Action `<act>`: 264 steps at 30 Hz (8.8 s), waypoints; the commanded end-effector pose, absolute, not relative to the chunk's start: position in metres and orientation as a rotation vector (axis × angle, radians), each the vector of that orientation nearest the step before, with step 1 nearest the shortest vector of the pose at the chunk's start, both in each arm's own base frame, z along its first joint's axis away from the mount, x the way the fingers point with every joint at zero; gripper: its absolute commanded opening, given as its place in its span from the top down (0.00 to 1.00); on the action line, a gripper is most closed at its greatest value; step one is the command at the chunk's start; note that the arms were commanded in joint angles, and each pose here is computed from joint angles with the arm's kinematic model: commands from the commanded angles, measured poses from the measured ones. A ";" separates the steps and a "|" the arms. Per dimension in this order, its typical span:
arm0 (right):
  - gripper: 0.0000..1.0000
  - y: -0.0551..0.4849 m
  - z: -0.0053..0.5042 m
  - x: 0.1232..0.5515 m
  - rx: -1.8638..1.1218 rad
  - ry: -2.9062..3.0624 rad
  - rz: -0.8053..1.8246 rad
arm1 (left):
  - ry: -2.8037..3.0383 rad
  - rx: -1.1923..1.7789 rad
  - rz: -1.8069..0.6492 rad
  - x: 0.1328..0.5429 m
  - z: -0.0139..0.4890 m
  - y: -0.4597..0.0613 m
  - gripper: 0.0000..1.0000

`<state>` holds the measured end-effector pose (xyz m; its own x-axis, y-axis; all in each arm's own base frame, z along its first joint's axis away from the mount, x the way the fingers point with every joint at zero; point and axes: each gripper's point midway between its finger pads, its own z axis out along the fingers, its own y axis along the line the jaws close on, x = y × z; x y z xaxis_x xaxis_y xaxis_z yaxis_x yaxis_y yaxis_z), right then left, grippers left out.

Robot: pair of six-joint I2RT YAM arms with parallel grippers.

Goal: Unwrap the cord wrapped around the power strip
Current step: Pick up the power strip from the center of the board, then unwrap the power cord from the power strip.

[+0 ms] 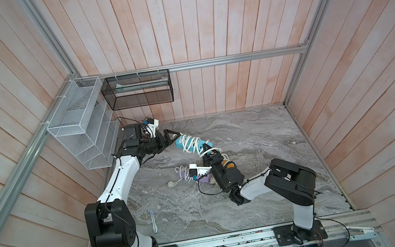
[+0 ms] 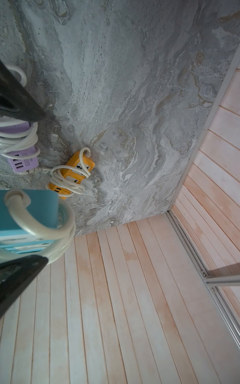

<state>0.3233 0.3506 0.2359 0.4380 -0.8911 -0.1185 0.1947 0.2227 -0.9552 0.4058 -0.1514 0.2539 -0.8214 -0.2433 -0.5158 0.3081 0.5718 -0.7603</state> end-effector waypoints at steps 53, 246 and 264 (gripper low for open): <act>1.00 0.331 0.344 0.304 -0.720 0.644 -0.801 | 2.042 0.198 -1.635 0.382 0.285 -0.187 0.60; 1.00 0.288 0.366 0.390 -0.667 1.281 0.280 | 1.740 -0.233 -1.816 0.371 0.358 -0.178 1.00; 1.00 0.295 0.370 0.286 -0.828 1.271 0.370 | 1.707 -0.266 -1.771 0.399 0.350 -0.163 1.00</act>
